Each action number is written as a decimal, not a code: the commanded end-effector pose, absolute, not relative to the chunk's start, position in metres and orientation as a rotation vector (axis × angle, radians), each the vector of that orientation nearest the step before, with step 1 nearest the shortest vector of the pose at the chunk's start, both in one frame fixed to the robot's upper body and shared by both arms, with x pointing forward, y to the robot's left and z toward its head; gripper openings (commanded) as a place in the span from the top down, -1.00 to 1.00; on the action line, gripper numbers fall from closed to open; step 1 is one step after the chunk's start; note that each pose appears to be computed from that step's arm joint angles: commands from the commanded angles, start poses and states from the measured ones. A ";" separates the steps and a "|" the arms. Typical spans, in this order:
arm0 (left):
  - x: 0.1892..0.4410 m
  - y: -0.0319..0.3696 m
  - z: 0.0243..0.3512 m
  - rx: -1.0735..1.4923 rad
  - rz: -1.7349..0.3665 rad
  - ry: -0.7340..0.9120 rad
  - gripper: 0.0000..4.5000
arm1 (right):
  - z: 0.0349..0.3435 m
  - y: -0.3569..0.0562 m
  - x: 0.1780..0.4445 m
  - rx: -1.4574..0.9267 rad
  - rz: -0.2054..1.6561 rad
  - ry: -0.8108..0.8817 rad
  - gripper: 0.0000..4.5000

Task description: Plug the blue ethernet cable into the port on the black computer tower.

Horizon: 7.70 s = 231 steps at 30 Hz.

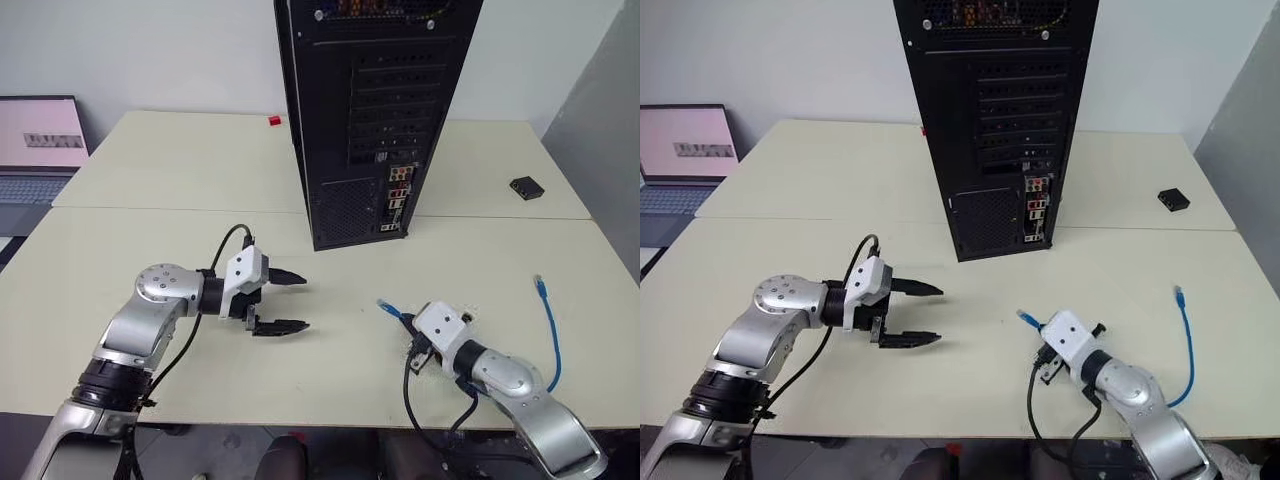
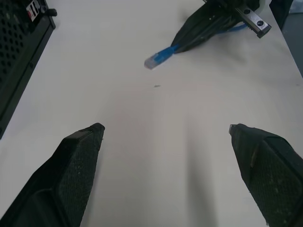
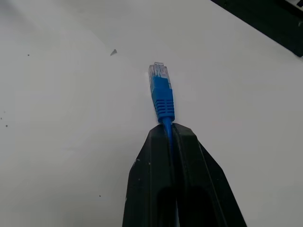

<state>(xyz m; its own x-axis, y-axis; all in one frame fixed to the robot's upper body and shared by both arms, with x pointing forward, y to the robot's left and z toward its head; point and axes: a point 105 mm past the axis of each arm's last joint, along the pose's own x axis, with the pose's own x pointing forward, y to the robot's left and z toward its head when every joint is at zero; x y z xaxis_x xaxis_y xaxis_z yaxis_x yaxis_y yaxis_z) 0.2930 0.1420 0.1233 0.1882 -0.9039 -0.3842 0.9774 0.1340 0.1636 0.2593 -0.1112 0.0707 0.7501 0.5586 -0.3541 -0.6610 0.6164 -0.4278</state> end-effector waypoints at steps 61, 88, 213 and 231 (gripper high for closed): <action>0.293 0.075 0.119 0.513 -1.659 -0.016 0.89 | 0.135 -0.074 0.240 -0.721 1.104 -0.087 1.00; 0.294 0.061 0.135 0.985 -1.516 -0.800 0.89 | 0.160 -0.123 0.226 -0.204 0.925 0.135 -0.08; 0.321 0.074 0.173 0.390 -0.860 -0.043 -0.19 | 0.150 -0.118 0.296 -0.196 0.549 0.000 1.00; 0.330 0.074 0.188 0.343 -0.784 -0.077 -0.19 | 0.143 -0.107 0.297 -0.234 0.577 0.001 1.00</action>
